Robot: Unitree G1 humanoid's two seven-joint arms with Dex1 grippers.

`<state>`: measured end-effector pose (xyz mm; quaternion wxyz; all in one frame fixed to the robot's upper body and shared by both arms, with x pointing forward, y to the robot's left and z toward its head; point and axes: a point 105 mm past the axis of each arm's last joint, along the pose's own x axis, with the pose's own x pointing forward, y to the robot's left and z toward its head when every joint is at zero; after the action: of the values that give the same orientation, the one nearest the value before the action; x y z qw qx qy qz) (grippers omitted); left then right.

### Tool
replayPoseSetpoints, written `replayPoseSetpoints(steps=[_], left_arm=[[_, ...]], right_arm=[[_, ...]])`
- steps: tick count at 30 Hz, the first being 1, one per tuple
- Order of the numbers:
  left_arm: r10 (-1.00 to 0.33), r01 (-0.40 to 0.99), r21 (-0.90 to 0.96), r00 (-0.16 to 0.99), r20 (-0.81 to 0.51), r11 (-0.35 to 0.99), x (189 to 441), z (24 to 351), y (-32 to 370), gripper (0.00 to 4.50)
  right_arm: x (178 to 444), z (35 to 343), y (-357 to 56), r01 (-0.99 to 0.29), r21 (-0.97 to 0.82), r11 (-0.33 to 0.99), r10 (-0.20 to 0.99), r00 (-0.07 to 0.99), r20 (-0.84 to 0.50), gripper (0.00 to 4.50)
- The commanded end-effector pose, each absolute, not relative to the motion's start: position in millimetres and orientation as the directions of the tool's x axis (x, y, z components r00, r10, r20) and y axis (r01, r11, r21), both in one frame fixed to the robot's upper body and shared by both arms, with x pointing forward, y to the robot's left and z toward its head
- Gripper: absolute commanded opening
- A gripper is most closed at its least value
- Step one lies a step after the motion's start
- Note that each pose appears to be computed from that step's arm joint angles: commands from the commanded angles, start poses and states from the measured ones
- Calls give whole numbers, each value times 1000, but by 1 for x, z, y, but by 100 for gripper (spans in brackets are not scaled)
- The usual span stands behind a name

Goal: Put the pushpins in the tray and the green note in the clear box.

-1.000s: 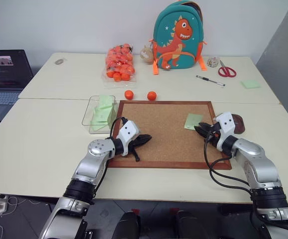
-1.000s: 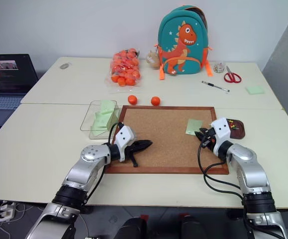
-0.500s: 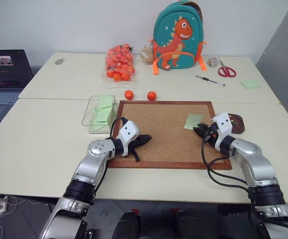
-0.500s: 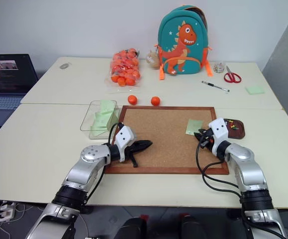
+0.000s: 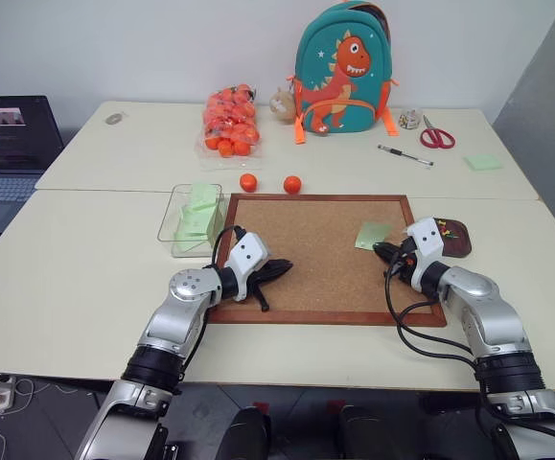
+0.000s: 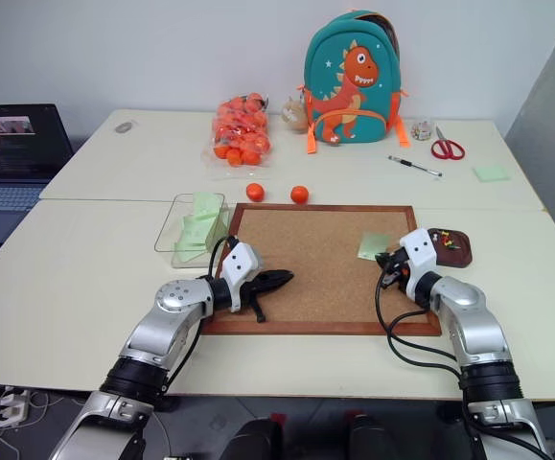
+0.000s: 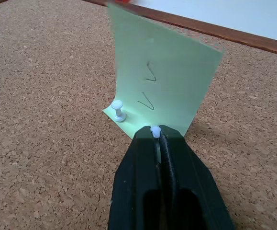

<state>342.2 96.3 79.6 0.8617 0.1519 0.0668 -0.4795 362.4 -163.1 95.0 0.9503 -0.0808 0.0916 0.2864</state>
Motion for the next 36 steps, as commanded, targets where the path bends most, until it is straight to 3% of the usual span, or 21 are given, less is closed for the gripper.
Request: replayPoseSetpoints(steps=[1, 24, 28, 36], left_arm=[[-803, 875, 146, 481, -351, 461, 331, 52, 93, 0], [-797, 878, 121, 472, -377, 462, 329, 40, 97, 0], [-795, 876, 120, 476, -376, 467, 329, 41, 98, 0], [-796, 876, 117, 475, -375, 468, 329, 41, 99, 0]], right_arm=[[367, 115, -161, -549, -111, 829, 533, 834, -142, 6], [351, 154, -165, -519, -68, 852, 522, 852, 44, 6], [345, 159, -195, -419, -114, 901, 425, 905, 37, 6], [344, 133, -245, -268, -160, 950, 256, 962, -95, 6]])
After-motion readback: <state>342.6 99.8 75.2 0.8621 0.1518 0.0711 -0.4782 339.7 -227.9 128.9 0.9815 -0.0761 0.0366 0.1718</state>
